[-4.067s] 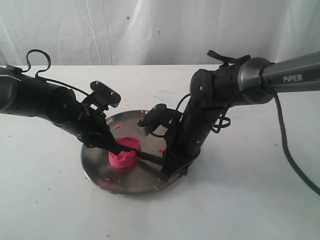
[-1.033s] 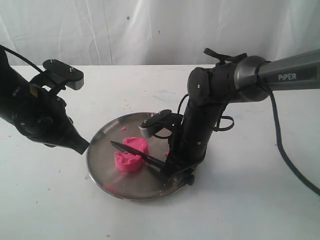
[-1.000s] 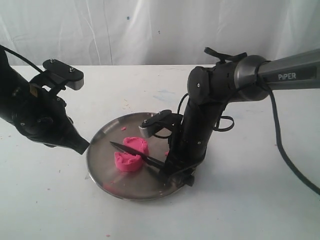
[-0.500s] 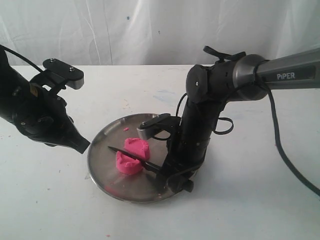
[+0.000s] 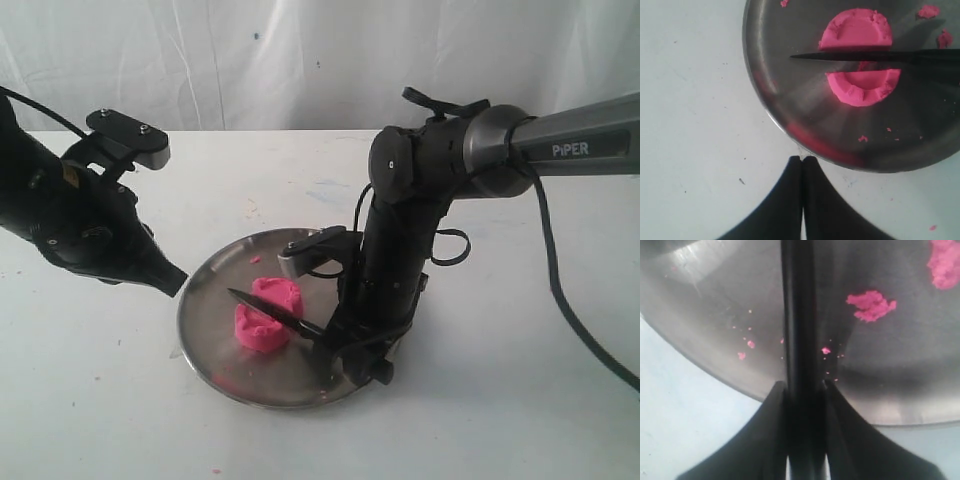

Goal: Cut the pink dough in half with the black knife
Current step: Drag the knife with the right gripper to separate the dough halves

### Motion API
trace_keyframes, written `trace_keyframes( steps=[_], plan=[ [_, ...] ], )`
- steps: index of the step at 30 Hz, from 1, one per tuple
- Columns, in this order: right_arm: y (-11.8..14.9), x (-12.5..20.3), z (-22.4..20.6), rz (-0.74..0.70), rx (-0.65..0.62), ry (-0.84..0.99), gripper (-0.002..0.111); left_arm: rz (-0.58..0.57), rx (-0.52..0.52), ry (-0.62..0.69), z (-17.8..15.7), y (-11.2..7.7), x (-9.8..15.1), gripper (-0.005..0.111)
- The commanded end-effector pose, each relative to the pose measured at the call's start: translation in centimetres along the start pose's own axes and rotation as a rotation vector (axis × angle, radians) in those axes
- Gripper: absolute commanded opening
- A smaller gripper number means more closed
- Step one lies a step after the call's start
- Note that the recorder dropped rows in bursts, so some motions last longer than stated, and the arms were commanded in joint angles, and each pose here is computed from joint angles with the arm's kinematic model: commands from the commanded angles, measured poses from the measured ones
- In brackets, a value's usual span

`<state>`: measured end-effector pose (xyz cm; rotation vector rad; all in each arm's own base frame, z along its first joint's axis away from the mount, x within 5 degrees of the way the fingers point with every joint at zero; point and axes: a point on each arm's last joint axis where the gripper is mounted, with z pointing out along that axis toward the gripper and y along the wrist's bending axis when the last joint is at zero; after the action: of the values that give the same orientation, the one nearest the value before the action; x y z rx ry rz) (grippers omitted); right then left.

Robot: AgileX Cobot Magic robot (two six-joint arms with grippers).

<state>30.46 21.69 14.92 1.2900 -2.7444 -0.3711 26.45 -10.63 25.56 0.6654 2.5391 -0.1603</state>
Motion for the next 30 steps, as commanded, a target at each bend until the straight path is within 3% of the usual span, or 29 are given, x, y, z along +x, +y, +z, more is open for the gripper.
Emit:
trace_keyframes(
  steps=[1, 17, 22, 30],
  plan=[
    [0.1, 0.2, -0.1, 0.007, 0.002, 0.028, 0.0, -0.022, 0.003, -0.013, 1.0, 0.1, -0.1, 0.0],
    [0.6, 0.2, 0.2, 0.054, -0.051, 0.018, 0.0, -0.062, 0.015, -0.078, 1.2, 0.0, -0.7, 0.0],
    [2.2, -0.1, 0.6, 0.011, -0.055, 0.037, 0.0, -0.062, 0.015, -0.078, 1.2, 0.0, -0.7, 0.0],
    [2.3, -0.2, 0.8, -0.012, 0.013, 0.054, 0.0, -0.062, 0.015, -0.078, 1.2, 0.0, -0.7, 0.0]
  ],
)
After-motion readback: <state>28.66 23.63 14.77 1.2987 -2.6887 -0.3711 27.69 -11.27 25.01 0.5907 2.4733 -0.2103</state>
